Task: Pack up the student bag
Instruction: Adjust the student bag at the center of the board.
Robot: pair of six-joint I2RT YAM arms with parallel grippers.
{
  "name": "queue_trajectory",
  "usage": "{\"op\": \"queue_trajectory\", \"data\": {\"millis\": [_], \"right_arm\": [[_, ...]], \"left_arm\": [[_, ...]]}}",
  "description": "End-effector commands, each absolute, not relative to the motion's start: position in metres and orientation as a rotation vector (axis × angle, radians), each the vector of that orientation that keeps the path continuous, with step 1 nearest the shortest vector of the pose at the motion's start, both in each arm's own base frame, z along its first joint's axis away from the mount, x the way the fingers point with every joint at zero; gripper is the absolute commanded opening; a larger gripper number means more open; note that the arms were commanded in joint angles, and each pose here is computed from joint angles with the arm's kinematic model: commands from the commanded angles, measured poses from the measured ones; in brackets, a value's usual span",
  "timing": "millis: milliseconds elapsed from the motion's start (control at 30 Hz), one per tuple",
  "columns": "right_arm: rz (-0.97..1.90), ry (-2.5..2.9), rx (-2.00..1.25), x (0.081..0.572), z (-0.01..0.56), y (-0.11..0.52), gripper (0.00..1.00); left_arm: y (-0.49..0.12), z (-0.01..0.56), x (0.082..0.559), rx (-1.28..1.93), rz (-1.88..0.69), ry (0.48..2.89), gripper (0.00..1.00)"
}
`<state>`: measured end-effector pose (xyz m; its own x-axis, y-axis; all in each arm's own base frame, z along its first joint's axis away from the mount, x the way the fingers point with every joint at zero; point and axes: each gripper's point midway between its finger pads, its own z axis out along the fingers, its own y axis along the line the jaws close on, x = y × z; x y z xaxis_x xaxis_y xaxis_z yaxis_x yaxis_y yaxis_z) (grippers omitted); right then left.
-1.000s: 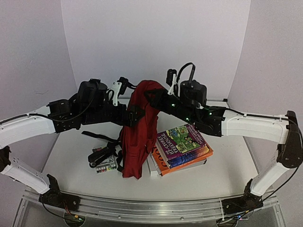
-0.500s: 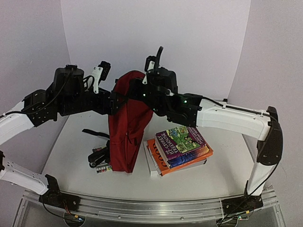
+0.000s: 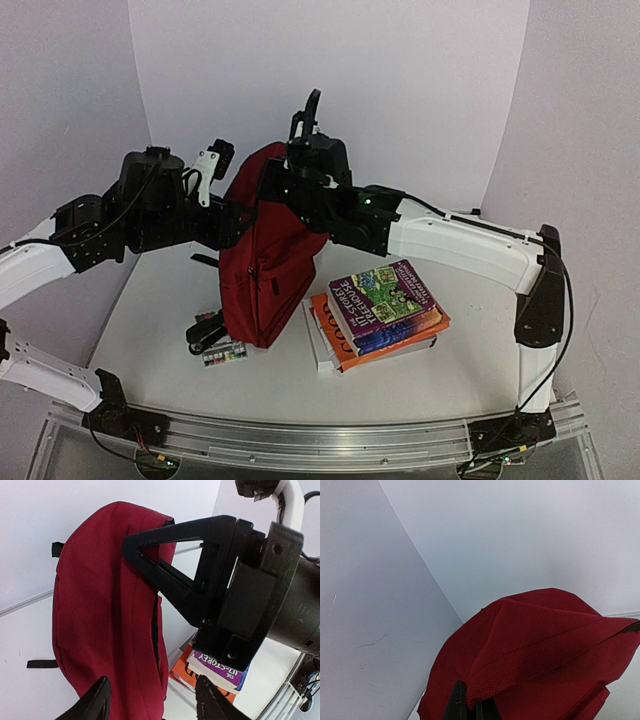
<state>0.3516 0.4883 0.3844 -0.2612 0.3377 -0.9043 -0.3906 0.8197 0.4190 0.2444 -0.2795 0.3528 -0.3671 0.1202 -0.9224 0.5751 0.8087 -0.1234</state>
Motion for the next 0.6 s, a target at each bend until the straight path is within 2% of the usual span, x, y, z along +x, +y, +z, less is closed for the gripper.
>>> {"op": "queue_trajectory", "data": {"millis": [0,100,233,400,500,567], "right_arm": [[0.751,1.616,0.022,0.349,0.425,0.477,0.0],[0.758,1.618,0.023,0.349,0.424,0.477,0.0],[0.769,1.623,0.019,0.347,0.423,0.478,0.0],[0.755,1.629,0.008,0.347,0.419,0.477,0.0],[0.746,1.632,-0.001,0.346,0.418,0.475,0.0],[0.745,1.636,-0.018,0.345,0.417,0.476,0.0]], "left_arm": [[-0.28,0.359,0.247,0.506,-0.543,1.867,0.53],[-0.281,0.357,0.248,0.496,-0.572,1.87,0.53],[-0.281,0.345,0.26,0.465,-0.652,1.931,0.44],[-0.294,0.331,0.269,0.49,-0.712,1.993,0.39],[-0.297,0.328,0.273,0.493,-0.706,1.996,0.27],[-0.296,0.327,0.276,0.481,-0.701,1.999,0.14]]}}
